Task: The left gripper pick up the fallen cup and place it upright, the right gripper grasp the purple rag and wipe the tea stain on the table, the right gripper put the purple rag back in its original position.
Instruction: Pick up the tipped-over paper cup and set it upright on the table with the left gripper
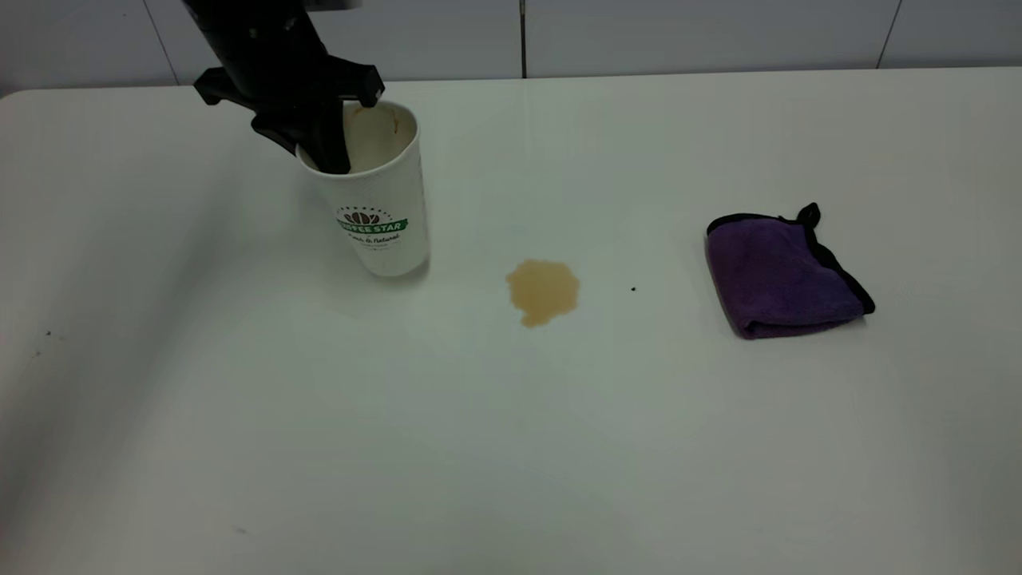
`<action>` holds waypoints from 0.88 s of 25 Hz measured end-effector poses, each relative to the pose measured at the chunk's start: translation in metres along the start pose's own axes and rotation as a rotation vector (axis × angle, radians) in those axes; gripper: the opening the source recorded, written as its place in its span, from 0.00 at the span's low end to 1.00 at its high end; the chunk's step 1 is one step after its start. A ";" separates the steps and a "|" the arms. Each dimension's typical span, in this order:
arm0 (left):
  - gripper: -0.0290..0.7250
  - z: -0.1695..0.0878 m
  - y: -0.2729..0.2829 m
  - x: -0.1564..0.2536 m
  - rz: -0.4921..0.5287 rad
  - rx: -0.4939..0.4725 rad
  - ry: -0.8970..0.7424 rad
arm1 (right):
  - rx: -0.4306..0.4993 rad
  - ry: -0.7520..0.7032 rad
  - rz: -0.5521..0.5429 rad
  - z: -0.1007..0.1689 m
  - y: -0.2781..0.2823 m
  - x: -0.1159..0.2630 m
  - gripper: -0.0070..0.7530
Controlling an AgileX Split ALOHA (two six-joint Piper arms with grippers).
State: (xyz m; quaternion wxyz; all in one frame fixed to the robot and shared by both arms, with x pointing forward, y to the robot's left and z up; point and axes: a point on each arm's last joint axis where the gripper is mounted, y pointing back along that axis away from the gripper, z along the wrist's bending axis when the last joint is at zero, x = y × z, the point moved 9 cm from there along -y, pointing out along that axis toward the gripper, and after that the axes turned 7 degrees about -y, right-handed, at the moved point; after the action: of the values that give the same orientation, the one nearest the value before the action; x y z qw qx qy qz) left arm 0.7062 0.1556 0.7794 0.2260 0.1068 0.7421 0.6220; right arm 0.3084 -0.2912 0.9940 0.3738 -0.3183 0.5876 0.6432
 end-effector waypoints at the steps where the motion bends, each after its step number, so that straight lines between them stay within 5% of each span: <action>1: 0.00 0.001 -0.001 -0.001 0.001 -0.008 0.001 | 0.000 0.000 0.000 0.000 0.000 0.000 0.32; 22: 0.09 0.010 -0.022 0.001 0.037 -0.051 -0.009 | 0.000 0.000 0.000 0.000 0.000 0.000 0.32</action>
State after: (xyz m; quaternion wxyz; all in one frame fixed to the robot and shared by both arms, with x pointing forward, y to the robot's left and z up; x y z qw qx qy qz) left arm 0.7128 0.1607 0.7563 0.2204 0.1177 0.7230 0.6441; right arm 0.3084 -0.2912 0.9940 0.3738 -0.3183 0.5876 0.6432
